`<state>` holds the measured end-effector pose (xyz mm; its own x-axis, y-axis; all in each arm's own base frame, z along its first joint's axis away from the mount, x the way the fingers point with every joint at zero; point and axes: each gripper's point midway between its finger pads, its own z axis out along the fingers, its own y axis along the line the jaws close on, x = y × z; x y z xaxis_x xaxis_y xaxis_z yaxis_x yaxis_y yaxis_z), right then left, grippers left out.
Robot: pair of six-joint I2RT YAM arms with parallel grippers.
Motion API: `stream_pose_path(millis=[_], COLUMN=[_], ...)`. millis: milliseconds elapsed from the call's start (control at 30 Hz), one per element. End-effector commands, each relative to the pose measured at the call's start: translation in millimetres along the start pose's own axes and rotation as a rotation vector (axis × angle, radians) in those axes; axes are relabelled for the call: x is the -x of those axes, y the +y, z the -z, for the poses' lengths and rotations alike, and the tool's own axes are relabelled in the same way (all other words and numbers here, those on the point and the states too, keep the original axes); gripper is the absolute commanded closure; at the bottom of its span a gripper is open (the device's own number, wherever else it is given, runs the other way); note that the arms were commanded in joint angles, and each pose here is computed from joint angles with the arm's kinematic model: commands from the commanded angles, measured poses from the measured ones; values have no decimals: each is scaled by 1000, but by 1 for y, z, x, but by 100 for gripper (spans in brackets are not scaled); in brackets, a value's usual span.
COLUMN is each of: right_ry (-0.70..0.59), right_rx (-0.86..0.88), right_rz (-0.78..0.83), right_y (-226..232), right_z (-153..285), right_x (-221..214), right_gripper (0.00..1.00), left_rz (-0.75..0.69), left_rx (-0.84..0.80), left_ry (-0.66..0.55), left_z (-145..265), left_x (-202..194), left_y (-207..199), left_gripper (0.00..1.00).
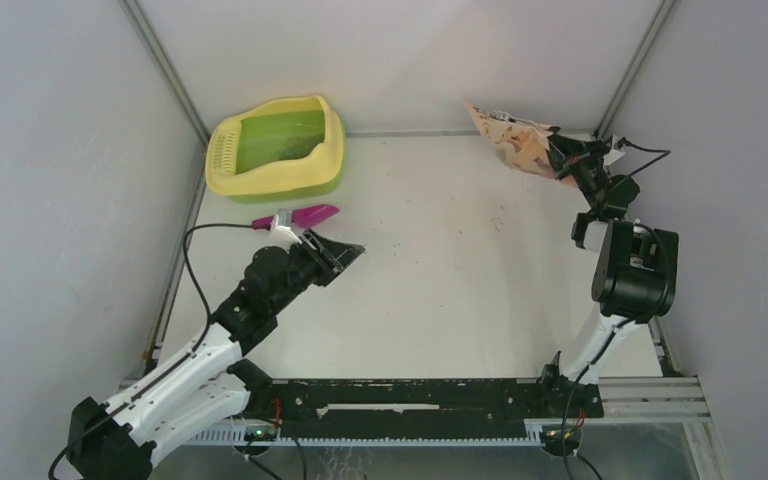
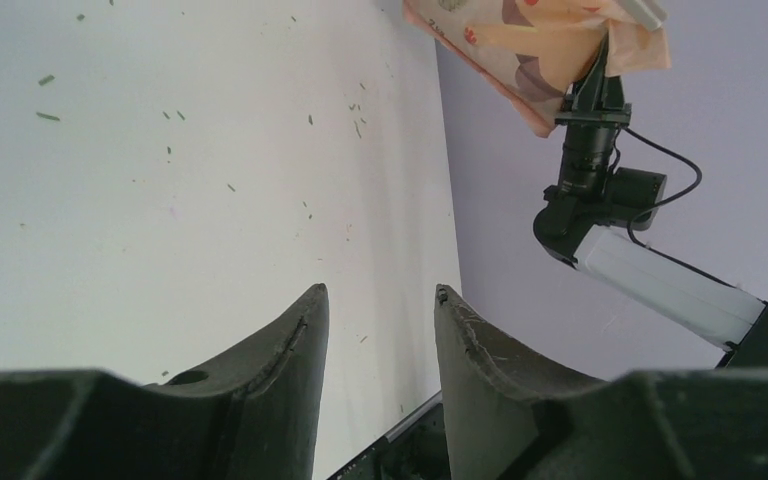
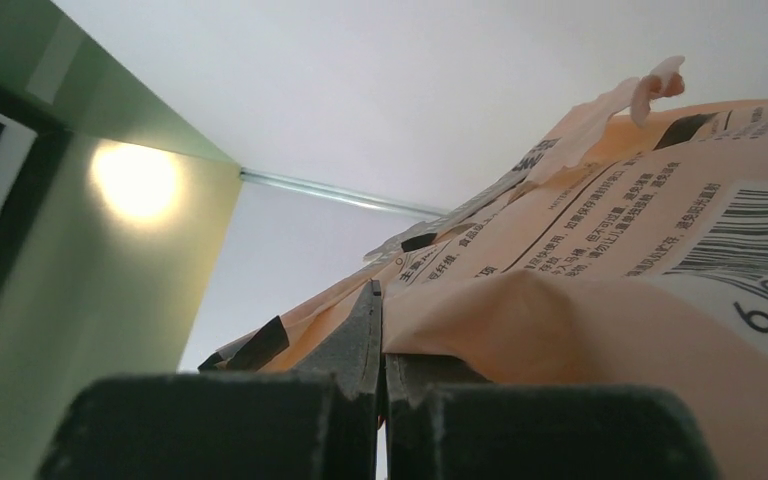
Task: Fill the litter box with clean litter
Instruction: Place the cat litter bag at the center of the board.
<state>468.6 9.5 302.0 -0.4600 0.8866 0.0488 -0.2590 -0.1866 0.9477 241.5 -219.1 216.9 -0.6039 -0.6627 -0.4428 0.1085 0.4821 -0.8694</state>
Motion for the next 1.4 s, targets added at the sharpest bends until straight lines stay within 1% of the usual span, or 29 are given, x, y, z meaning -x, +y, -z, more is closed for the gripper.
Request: stream_pose_path(millis=[0, 100, 167, 333, 500, 533, 567, 600, 633, 700, 767, 800, 833, 900, 967, 1033, 1133, 1200, 1233, 1267, 1333, 1367], right_ry=[-1, 10, 29, 58, 76, 93, 109, 124, 133, 146, 156, 161, 166, 177, 183, 172, 164, 151, 174, 182, 204, 223], right_rx=[77, -98, -186, -271, -385, -416, -448, -477, -506, -551, -615, -652, -716, -804, -879, -948, -980, -991, -972, -957, -897, -883], right_rz=[247, 244, 228, 194, 168, 165, 145, 128, 113, 106, 109, 115, 105, 139, 211, 294, 431, 508, 550, 582, 647, 673], right_y=[0, -69, -104, -145, -176, -183, -190, -196, -202, -209, -217, -220, -227, -232, -230, -223, -200, -185, -176, -168, -150, -145], right_z=[11, 27, 39, 66, 92, 96, 100, 105, 111, 123, 137, 145, 156, 171, 183, 194, 199, 202, 200, 199, 190, 187], right_x=[-11, -24, -40, -80, -96, -99, -102, -106, -109, -114, -119, -122, -126, -131, -135, -136, -137, -137, -144, -149, -159, -166], right_gripper=[100, 100, 100, 100, 100, 97, 92, 83, 71, 40, 22, 14, 11, 9, 7, 4, 3, 3, 1, 1, 1, 1], left_rz=[-28, -23, -20, -19, -16, -15, -15, -15, -15, -18, -29, -38, -46, -63, -89, -129, -194, -246, -269, -290, -335, -350], left_rx=[-5, -1, 3, 7, 14, 14, 16, 17, 17, 17, 30, 46, 75, 125, 209, 305, 456, 555, 612, 662, 759, 807], left_ry=[-16, -6, 0, 4, 2, 3, 3, 4, 4, 3, -1, -3, 1, -4, -36, -70, -110, -133, -154, -163, -178, -190], left_z=[0, -3, -4, -4, -4, -4, -4, -4, -3, -3, -3, -3, -3, -3, -3, -2, -3, -3, -6, -7, -10, -11], left_x=[4, 1, -1, -2, -3, -4, -4, -5, -5, -4, -3, -1, 0, 7, 23, 41, 68, 87, 99, 107, 122, 130], left_y=[3, 6, 8, 11, 15, 16, 16, 17, 17, 17, 18, 20, 26, 34, 48, 62, 80, 88, 91, 95, 104, 108], left_gripper=[53, 53, 53, 53, 53, 53, 53, 53, 53, 52, 50, 47, 45, 38, 29, 23, 19, 14, 13, 7, 5, 2])
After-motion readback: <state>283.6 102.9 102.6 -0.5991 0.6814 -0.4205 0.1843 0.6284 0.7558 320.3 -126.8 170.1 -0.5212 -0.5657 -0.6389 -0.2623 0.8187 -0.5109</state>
